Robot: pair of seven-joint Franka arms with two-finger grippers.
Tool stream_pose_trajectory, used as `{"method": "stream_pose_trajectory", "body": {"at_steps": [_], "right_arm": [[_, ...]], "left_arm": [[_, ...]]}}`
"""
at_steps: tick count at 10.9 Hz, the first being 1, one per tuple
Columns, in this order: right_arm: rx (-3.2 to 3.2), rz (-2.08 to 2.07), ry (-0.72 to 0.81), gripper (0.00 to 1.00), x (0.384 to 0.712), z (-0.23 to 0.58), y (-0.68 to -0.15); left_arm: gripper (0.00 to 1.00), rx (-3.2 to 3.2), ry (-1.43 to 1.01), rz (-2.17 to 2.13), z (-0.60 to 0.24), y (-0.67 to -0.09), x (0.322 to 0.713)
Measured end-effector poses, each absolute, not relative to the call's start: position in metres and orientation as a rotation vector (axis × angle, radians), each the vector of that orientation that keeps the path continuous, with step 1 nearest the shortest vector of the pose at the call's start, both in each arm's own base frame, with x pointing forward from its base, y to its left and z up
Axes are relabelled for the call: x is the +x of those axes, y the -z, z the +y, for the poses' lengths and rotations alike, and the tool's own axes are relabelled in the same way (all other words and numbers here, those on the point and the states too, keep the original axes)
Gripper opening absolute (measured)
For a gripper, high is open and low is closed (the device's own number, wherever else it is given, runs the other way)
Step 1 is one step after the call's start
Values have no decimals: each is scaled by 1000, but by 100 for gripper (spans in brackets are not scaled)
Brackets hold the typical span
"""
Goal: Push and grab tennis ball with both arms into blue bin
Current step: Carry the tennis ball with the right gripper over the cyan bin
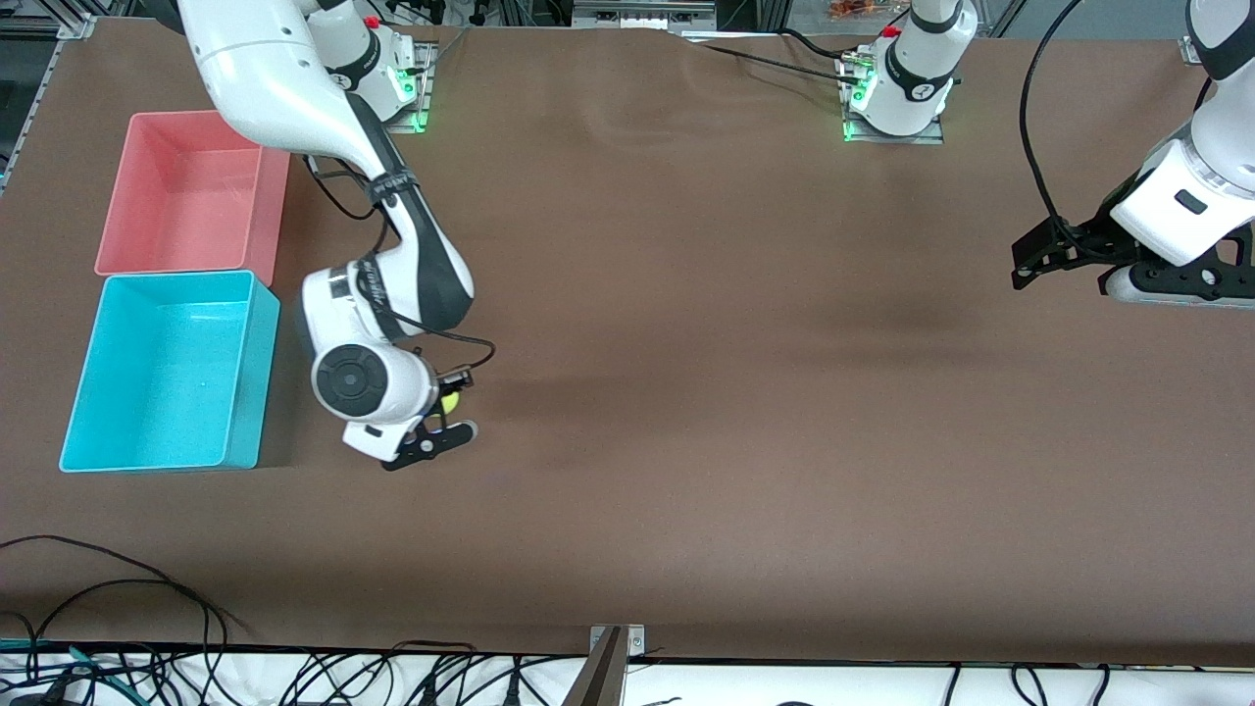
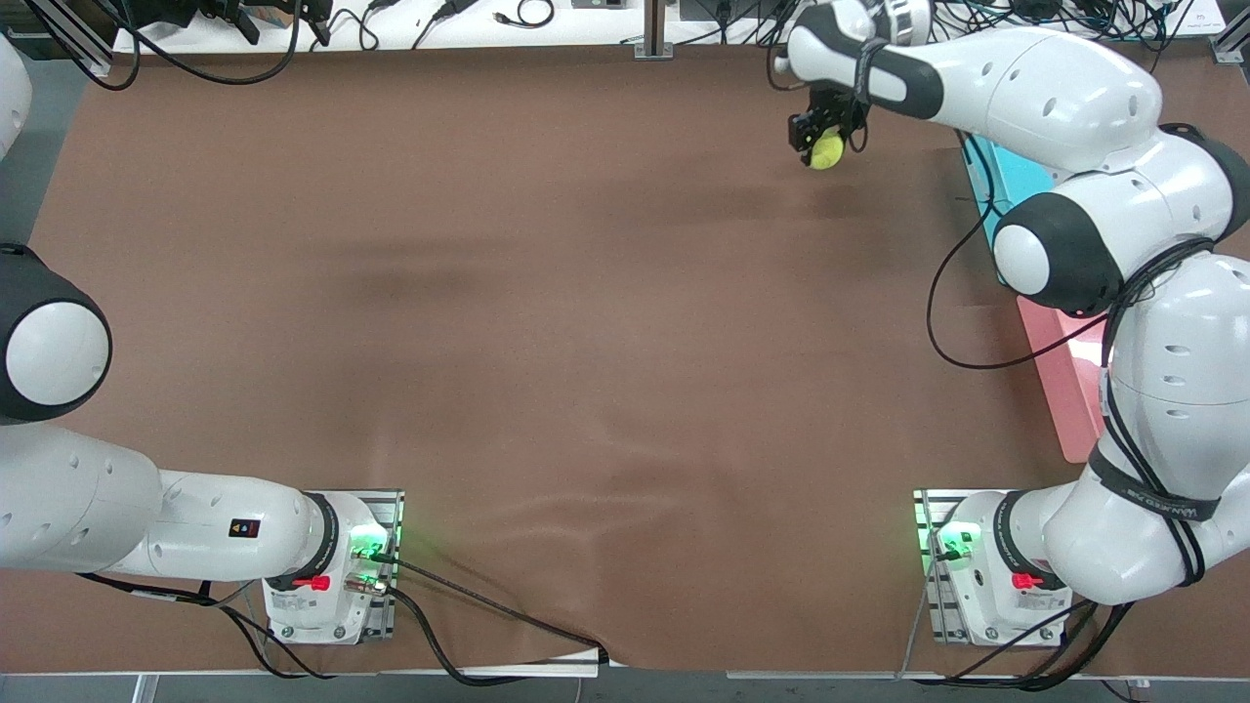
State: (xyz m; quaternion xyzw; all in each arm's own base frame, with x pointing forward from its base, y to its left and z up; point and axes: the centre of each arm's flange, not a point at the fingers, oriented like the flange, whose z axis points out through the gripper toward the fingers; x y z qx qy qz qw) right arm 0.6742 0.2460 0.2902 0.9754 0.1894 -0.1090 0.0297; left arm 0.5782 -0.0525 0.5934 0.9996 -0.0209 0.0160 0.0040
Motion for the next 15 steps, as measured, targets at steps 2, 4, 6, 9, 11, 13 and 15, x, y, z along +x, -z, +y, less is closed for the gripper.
{"method": "stream_pose_trajectory", "body": {"at_steps": [2,4,6,9,11,13,15], "right_arm": [[2983,552,355,67,681,212,-330],[2953,473,430,67,681,161,-362],[2926,402,483,67,681,104,-385],[2917,435,592,67,679,3,-378],[2954,470,678,67,669,-65,-360],[3012,465,768,67,652,-108,-335],[3094,451,867,67,629,-143,-301]], "left_arm": [[100,3132,-49,-68,-53,-593,578],[100,3132,-47,-72,-55,-593,578],[100,3132,-45,-74,-56,-592,578],[100,3132,-39,-75,-56,-591,578],[100,3133,-27,-74,-56,-590,578],[100,3133,-21,-79,-57,-589,577],[100,3133,-16,-83,-59,-588,578]]}}
